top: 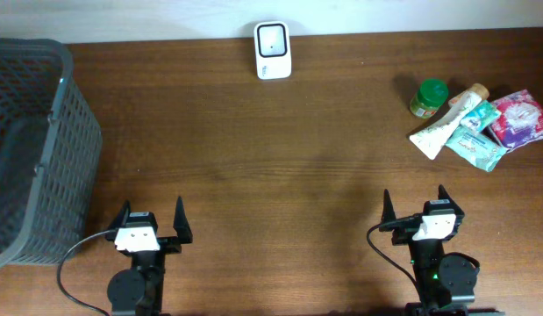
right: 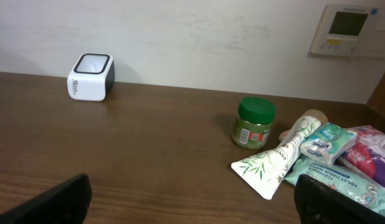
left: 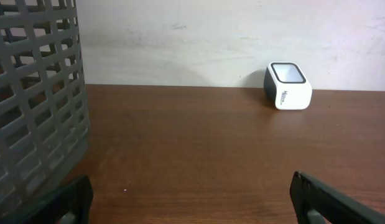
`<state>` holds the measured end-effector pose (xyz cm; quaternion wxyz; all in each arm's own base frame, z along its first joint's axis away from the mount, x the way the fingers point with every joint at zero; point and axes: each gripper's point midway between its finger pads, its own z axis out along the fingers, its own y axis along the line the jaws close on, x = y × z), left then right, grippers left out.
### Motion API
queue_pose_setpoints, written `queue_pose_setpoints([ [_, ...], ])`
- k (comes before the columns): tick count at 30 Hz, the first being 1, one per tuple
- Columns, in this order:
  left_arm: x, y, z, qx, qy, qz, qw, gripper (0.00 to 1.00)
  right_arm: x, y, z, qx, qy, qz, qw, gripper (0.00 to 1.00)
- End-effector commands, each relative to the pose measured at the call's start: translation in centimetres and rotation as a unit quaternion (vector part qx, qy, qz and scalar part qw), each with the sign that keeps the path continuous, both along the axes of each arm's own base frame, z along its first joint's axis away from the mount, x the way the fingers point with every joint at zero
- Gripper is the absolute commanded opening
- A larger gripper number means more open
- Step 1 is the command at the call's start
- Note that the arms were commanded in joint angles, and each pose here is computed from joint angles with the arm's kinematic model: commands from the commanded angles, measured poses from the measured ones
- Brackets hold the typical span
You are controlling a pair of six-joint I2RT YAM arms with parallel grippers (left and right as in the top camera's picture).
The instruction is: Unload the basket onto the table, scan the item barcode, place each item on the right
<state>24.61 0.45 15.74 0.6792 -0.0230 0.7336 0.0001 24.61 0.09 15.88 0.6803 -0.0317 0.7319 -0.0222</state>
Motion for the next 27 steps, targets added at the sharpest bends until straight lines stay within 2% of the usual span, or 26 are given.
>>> queue_pose_setpoints([
  [1, -0.03, 0.20, -0.17, 0.003, 0.002, 0.006, 1.000, 0.99, -0.01, 0.09, -0.28, 0.003, 0.002, 0.001, 1.000, 0.99],
  [10, -0.03, -0.04, -0.25, 0.004, 0.003, -0.001, 1.000, 0.99, -0.01, 0.09, -0.28, 0.003, 0.002, 0.001, 1.000, 0.99],
  [12, -0.03, -0.37, -0.26, 0.026, 0.004, -0.013, 1.000, 0.99, -0.01, 0.09, -0.28, 0.003, 0.002, 0.001, 1.000, 0.98],
  [27, -0.03, -0.15, -0.26, 0.002, 0.004, -0.005, 1.000, 0.99, -0.01, 0.09, -0.28, 0.003, 0.002, 0.001, 1.000, 0.99],
])
